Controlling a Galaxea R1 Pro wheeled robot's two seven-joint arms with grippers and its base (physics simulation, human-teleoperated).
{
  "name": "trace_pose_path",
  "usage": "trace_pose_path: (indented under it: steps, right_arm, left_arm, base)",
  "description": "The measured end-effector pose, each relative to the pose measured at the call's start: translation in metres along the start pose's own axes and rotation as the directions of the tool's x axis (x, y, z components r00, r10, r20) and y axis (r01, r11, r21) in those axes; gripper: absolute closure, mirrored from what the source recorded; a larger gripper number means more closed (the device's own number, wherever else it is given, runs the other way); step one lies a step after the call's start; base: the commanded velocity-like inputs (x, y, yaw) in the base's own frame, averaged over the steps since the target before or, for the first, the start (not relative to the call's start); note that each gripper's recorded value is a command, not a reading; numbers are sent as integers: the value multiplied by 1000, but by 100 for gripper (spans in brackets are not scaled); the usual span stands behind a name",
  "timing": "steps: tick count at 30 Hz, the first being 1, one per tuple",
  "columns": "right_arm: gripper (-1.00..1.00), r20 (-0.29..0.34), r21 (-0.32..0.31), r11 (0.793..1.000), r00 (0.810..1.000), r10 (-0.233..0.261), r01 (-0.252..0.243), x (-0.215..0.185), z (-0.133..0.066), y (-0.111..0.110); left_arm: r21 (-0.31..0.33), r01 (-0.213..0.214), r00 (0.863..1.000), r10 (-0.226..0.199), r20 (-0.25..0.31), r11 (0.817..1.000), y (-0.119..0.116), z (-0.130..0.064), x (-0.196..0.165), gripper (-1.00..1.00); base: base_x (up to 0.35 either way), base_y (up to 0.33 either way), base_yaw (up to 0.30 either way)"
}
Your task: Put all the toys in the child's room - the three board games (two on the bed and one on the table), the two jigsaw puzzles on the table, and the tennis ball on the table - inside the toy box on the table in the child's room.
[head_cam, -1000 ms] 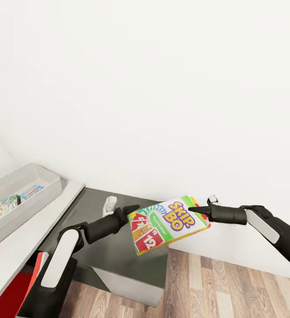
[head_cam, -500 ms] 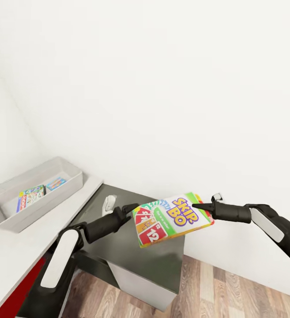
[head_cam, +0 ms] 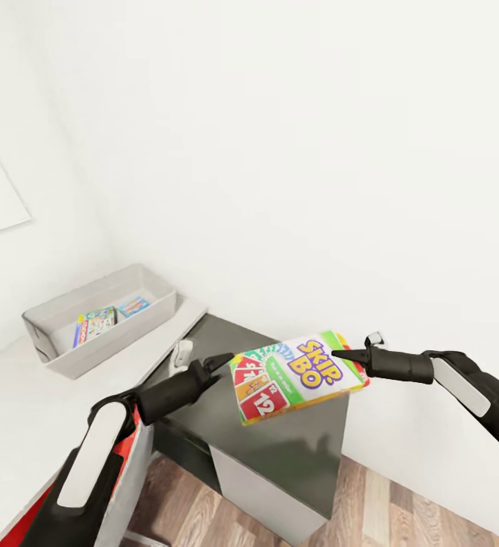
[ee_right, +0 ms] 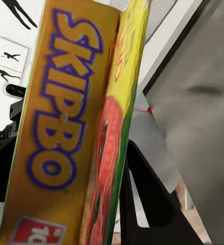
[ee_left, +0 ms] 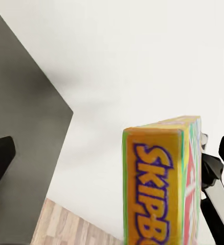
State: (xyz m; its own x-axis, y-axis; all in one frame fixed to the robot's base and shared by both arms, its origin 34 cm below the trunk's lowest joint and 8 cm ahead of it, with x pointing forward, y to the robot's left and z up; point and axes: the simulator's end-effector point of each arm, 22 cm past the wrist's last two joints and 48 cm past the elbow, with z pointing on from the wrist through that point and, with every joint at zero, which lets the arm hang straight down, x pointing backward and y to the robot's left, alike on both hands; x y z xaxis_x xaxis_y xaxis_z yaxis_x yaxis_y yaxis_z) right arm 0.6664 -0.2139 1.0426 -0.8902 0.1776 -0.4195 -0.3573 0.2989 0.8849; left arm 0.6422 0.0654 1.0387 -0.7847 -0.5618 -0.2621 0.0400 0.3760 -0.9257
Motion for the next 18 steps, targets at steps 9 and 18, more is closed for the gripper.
trace_pose_path:
  steps: [9,18]
  right_arm:
    - [100,1,0,1000,1000,-5,5,-1,0,2]
    - [100,2,0,1000,1000,-10,10,-2,-2,5]
  left_arm:
    - [9,-15,1000,15,20,1000,8,-23,-8,-100]
    - [-2,-4,999,4,45,1000,18,-35,-14,-100]
  base:
    - [0,0,272]
    - [0,0,274]
